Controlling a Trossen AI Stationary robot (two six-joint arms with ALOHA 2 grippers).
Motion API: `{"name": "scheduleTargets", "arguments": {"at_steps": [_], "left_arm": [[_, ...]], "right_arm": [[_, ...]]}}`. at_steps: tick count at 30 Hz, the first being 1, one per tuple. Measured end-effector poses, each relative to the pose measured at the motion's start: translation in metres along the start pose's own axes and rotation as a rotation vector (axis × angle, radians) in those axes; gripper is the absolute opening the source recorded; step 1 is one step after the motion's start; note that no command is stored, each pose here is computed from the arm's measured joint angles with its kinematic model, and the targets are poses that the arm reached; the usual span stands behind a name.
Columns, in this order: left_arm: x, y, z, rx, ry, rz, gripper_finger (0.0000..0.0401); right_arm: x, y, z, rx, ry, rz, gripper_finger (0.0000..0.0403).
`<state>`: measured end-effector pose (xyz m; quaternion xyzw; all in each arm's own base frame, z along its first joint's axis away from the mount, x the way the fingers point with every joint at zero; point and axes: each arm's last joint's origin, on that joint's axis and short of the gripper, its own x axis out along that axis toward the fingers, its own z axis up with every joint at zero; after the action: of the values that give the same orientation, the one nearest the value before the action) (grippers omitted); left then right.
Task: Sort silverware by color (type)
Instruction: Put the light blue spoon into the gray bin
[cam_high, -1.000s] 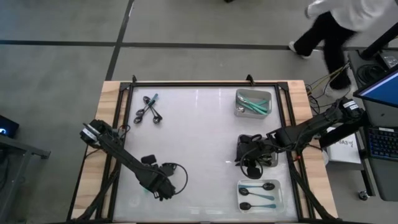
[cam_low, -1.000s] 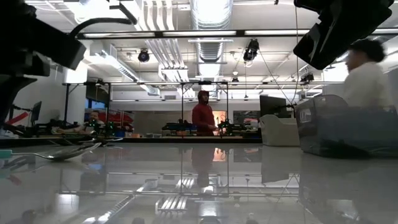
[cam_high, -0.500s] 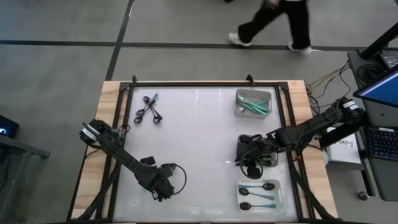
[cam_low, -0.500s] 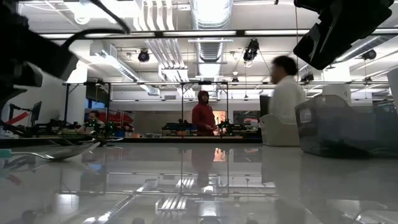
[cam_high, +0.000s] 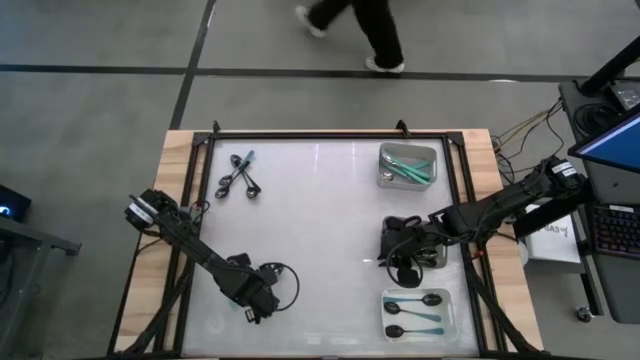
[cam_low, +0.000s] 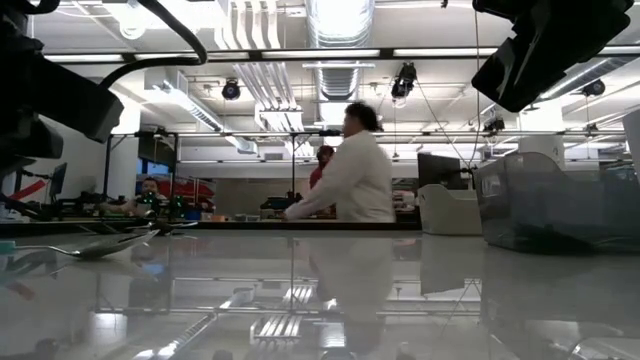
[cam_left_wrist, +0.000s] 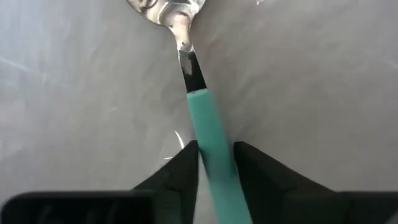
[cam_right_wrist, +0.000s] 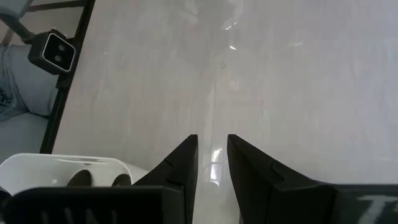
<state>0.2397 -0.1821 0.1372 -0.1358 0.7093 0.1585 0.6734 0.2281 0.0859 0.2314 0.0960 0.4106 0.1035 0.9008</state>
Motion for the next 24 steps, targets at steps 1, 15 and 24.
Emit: {"name": "scheduleTargets", "arguments": {"at_steps": [1,15,24], "left_arm": [[0.0,0.0,0.001,-0.002,0.002,-0.005,0.0074],[-0.013,-0.002,0.007,-0.01,-0.043,-0.032,0.0031],[-0.061,0.016,0.039,0.037,-0.351,0.005,0.0031]], "right_arm": [[0.0,0.0,0.0,0.0,0.0,0.0,0.0077],[0.0,0.0,0.0,0.0,0.0,0.0,0.0077],[0.0,-0.005,0.003,0.004,-0.068,-0.156,0.0077]]}}
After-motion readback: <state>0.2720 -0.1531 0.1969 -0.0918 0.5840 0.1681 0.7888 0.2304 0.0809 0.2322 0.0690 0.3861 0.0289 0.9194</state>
